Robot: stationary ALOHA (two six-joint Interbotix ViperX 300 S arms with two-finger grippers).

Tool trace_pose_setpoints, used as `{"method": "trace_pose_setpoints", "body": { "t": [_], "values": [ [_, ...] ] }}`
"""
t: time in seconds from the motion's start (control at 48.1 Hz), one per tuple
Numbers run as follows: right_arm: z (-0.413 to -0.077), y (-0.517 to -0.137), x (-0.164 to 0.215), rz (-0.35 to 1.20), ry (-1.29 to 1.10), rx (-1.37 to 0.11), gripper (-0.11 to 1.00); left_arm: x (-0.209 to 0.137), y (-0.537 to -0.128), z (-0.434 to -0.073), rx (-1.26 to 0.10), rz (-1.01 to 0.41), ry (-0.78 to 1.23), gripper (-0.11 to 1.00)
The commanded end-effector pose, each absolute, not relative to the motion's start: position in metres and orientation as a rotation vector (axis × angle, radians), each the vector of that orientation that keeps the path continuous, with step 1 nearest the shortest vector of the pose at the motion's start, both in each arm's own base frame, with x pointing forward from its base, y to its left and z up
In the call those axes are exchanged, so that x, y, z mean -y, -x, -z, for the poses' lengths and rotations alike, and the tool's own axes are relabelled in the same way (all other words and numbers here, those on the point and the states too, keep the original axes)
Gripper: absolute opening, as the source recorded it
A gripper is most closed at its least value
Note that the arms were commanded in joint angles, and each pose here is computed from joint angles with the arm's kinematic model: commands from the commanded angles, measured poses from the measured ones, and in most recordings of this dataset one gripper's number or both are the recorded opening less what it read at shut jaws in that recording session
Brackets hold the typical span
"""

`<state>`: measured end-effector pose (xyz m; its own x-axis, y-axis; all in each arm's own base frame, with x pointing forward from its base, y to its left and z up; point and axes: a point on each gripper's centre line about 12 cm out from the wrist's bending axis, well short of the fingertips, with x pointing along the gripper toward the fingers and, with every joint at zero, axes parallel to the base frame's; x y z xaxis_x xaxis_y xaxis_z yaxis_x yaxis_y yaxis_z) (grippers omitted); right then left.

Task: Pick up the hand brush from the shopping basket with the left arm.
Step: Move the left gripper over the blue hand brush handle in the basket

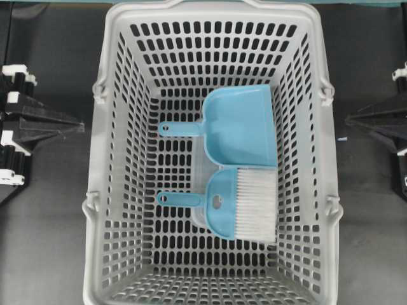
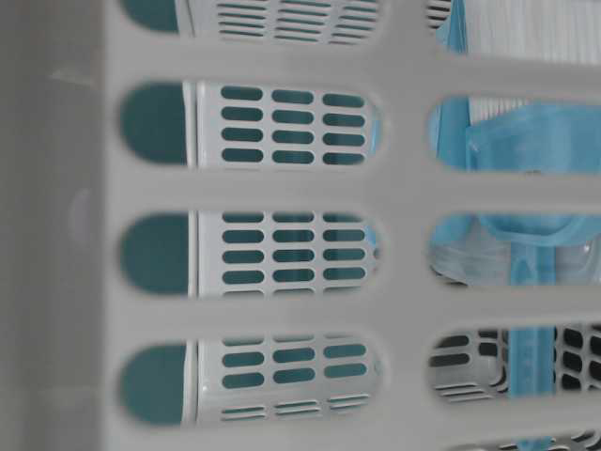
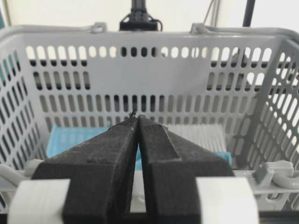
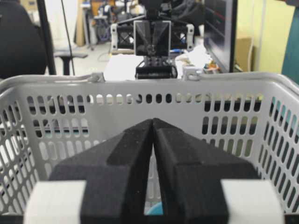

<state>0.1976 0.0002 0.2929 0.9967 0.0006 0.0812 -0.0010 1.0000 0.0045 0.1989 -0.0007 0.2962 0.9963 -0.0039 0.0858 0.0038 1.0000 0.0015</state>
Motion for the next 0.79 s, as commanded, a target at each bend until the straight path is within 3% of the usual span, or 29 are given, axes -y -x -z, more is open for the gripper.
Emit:
{"method": "trace_pose_setpoints", "body": {
  "t": [0.0,0.083,0.436,0.769],
  "values": [
    [-0.296,-0.2,-0.002,-0.01,-0.014,0.087,0.0,0.004,-0.204,-0.319,0.089,0.024,-0.025,0.06],
    [-0.296,-0.2,-0.002,-0.011,-0.032,0.087,0.0,0.007,-0.21,-0.338,0.028,0.034,-0.021,0.0],
    [-0.291,-0.2,-0.005,-0.026,-0.078,0.043,0.0,0.022,-0.266,-0.396,-0.385,0.072,-0.039,0.0],
    [-0.288,-0.2,-0.005,-0.026,-0.076,0.014,0.0,0.037,-0.354,-0.383,-0.842,0.078,-0.071,0.0]
  ]
}}
